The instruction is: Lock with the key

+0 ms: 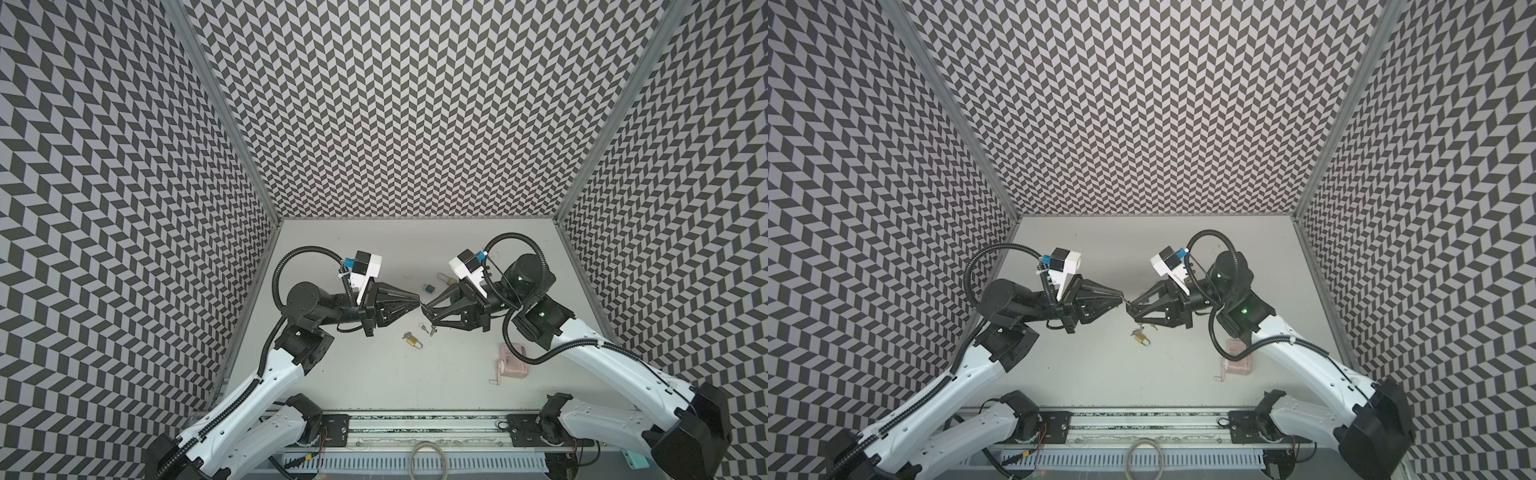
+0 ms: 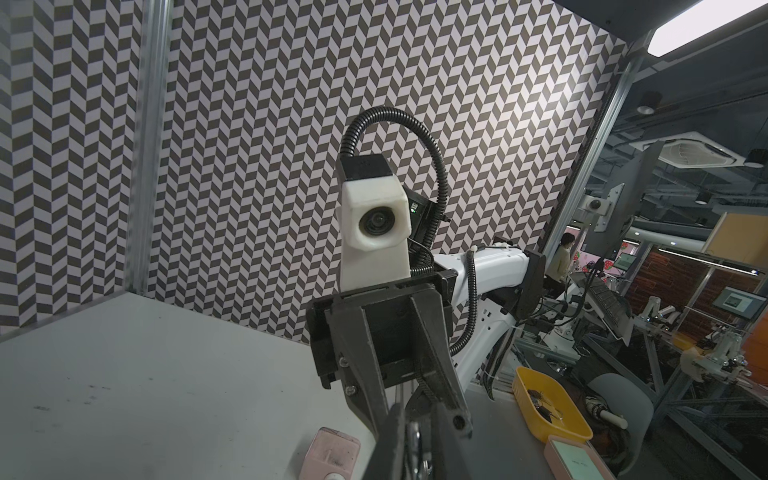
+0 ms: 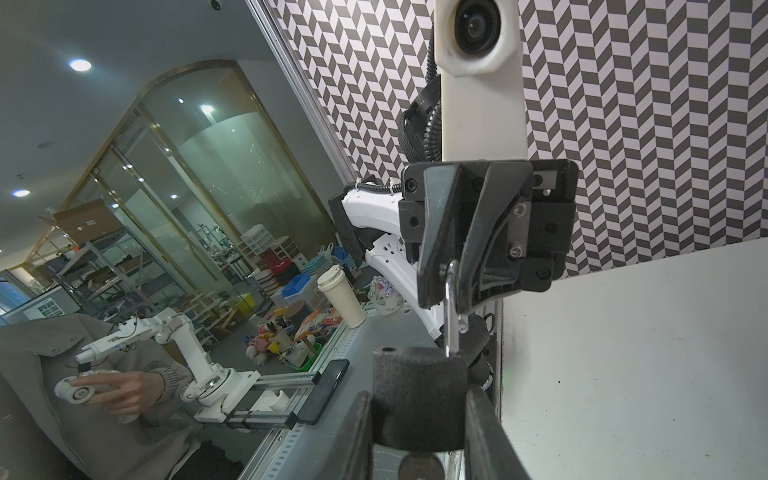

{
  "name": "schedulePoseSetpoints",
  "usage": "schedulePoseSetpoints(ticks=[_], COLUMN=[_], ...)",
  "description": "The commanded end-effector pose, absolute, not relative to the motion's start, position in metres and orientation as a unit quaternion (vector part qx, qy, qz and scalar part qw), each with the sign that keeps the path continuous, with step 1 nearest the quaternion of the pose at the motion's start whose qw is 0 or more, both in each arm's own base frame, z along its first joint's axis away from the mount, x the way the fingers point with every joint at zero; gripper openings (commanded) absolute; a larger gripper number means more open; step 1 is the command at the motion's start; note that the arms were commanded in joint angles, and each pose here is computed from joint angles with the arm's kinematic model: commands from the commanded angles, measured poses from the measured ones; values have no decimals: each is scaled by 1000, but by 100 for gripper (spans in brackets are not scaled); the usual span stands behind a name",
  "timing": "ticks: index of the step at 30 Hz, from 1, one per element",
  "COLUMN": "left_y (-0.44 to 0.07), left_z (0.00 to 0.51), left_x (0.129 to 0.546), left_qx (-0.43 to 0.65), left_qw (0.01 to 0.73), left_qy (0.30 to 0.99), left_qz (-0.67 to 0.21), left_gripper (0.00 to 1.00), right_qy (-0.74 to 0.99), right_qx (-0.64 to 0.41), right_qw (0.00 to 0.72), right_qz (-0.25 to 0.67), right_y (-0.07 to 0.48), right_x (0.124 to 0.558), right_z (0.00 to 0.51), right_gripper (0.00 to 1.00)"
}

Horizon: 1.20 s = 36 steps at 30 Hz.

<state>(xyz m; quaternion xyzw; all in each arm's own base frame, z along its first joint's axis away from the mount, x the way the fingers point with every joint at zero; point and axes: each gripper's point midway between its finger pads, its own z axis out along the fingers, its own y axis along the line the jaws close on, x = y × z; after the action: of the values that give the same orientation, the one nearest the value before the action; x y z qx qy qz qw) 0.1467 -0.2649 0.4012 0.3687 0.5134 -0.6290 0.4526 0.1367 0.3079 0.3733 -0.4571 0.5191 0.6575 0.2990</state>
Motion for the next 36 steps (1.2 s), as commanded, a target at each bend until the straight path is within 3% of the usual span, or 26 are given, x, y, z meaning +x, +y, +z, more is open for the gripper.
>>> schedulePoseSetpoints(ticks=[1, 3, 4, 5, 7, 8, 10, 12, 20, 26, 32, 36], left_y=[-263, -263, -263, -262, -260, -258, -253, -247, -243, -245, -248, -250], left_z=[422, 423, 424, 426, 432, 436, 445, 454, 476, 483, 485, 484], left_x=[142, 146, 149, 151, 155, 157, 158, 160, 151, 144, 139, 139], left_qx=[373, 363, 355, 349, 329, 319, 296, 272, 248, 244, 248, 247], left_qw=[471, 473, 476, 479, 488, 494, 505, 516, 517, 510, 505, 503], left_qy=[495, 501, 504, 505, 504, 502, 490, 478, 429, 413, 406, 407], left_qz=[-627, -627, -627, -628, -632, -635, -646, -657, -698, -714, -720, -721], left_gripper=[4, 0, 0, 0, 0, 0, 0, 0, 0, 0, 0, 0], right_qy=[498, 497, 496, 495, 492, 494, 493, 485, 438, 435, 424, 422], right_qx=[-467, -465, -462, -457, -450, -447, -433, -403, -257, -256, -286, -289], right_qw=[336, 349, 360, 373, 406, 422, 459, 496, 603, 650, 648, 646], right_qz=[649, 645, 641, 637, 624, 615, 600, 597, 615, 568, 564, 567], right_y=[304, 304, 304, 304, 303, 302, 299, 294, 289, 296, 308, 310], right_x=[135, 137, 139, 142, 147, 151, 157, 160, 150, 158, 155, 154], right_z=[391, 394, 397, 400, 411, 415, 423, 432, 462, 467, 466, 465], right_gripper=[0, 1, 6, 16, 46, 54, 65, 70, 70, 70, 63, 51])
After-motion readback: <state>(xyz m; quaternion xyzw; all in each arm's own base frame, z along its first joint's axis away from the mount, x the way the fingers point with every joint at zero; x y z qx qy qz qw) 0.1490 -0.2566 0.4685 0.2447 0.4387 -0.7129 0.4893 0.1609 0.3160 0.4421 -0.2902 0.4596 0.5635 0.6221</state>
